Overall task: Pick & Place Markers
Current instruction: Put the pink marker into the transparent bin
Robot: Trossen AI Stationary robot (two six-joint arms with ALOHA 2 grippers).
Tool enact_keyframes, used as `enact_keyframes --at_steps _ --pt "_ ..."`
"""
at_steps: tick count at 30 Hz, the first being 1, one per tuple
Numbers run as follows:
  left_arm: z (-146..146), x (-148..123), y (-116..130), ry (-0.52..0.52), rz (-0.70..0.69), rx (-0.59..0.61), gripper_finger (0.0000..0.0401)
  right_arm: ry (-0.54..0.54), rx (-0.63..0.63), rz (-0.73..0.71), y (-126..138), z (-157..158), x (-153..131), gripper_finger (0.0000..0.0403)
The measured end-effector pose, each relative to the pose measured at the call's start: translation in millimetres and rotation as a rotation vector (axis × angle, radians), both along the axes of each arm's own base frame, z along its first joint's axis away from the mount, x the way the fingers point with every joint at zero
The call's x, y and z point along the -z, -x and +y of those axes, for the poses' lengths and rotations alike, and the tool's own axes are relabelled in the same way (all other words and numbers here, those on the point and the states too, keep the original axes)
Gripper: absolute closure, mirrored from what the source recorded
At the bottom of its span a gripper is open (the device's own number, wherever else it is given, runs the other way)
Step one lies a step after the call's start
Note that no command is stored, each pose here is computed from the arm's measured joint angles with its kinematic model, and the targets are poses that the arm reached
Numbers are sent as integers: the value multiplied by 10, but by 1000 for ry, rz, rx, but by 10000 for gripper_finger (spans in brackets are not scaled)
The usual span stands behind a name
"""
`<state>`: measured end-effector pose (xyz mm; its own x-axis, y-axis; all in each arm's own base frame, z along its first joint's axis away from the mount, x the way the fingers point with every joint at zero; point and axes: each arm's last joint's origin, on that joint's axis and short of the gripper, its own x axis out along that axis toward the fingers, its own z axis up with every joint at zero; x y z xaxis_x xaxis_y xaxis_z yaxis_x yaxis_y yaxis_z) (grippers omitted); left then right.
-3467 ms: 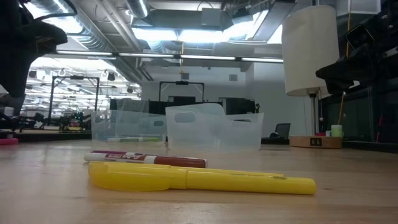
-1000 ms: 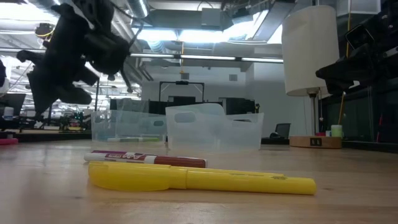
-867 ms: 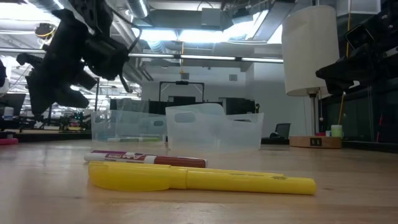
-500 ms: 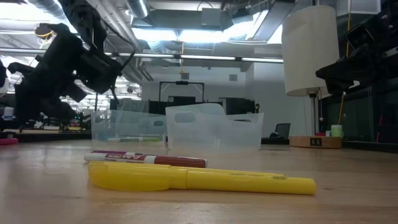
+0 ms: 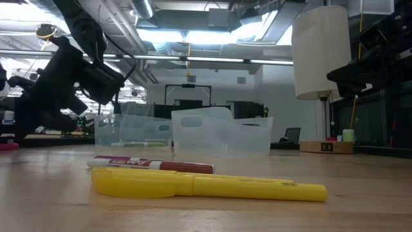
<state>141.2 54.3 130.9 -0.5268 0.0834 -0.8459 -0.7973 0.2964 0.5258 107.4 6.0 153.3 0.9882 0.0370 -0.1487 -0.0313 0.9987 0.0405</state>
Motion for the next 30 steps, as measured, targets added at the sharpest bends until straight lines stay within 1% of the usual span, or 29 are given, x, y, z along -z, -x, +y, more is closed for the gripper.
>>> enact_keyframes --at_steps 6,15,19,26,30 --pt "37 4 13 18 0 7 399 0 0 0 0 0 0 363" --pt "170 41 26 -1 -34 10 400 0 0 0 0 0 0 363" --pt "236 49 37 -2 -53 -14 400 0 0 0 0 0 0 363" --pt "289 50 63 17 -56 -20 400 0 0 0 0 0 0 363" --pt "252 95 105 62 -59 -32 400 0 0 1 0 0 1 363"
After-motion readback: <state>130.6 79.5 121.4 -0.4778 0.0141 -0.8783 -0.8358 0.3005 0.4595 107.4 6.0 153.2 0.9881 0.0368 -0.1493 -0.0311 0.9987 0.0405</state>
